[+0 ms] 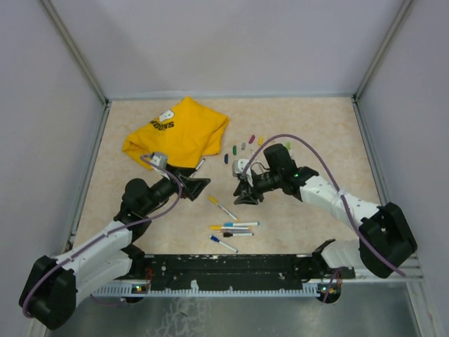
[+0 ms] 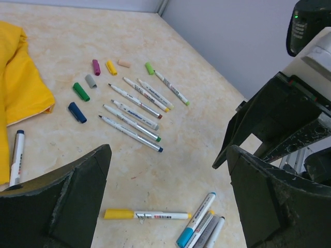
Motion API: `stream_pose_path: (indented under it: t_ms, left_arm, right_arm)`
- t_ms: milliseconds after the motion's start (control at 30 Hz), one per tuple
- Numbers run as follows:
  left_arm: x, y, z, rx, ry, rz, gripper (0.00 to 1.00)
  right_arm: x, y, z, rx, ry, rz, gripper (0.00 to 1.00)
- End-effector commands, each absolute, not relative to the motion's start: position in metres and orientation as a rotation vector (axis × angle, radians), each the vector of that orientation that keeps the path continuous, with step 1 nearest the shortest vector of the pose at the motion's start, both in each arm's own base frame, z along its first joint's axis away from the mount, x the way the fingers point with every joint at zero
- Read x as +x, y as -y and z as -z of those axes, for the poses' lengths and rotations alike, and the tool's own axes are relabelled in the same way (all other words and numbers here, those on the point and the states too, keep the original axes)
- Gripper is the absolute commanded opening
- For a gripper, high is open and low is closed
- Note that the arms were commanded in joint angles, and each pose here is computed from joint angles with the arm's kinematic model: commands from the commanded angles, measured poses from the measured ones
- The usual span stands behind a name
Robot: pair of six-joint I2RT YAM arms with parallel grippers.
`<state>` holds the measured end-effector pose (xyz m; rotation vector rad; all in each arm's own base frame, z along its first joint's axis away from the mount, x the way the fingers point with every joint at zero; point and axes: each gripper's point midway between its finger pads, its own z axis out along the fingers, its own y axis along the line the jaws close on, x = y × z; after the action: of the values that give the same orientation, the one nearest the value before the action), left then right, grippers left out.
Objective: Open the pen caps
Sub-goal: Move the pen to the center of the board.
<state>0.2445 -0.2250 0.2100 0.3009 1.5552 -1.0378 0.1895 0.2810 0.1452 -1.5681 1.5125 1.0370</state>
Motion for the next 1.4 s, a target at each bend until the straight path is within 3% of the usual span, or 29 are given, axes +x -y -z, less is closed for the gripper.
stream_pose_path:
  t_ms: [0, 700, 1367]
  left_arm:
    - [0.248, 0.22, -0.201, 0.278, -1.595, 1.005, 0.98]
    - [0.288, 0.136, -0.162, -0.009, -1.628, 0.48, 0.99]
    - [0.296, 0.141, -0.161, -0.001, -1.622, 0.477, 1.0]
  right_arm:
    - [0.197, -0.293, -0.151, -1.615, -1.405, -0.932, 0.33]
    - [0.192, -0.325, -0.102, -1.716, -1.573, -0.794, 0.33]
    - [0.203, -0.332, -0.071, -1.684, -1.737, -0.738, 0.3]
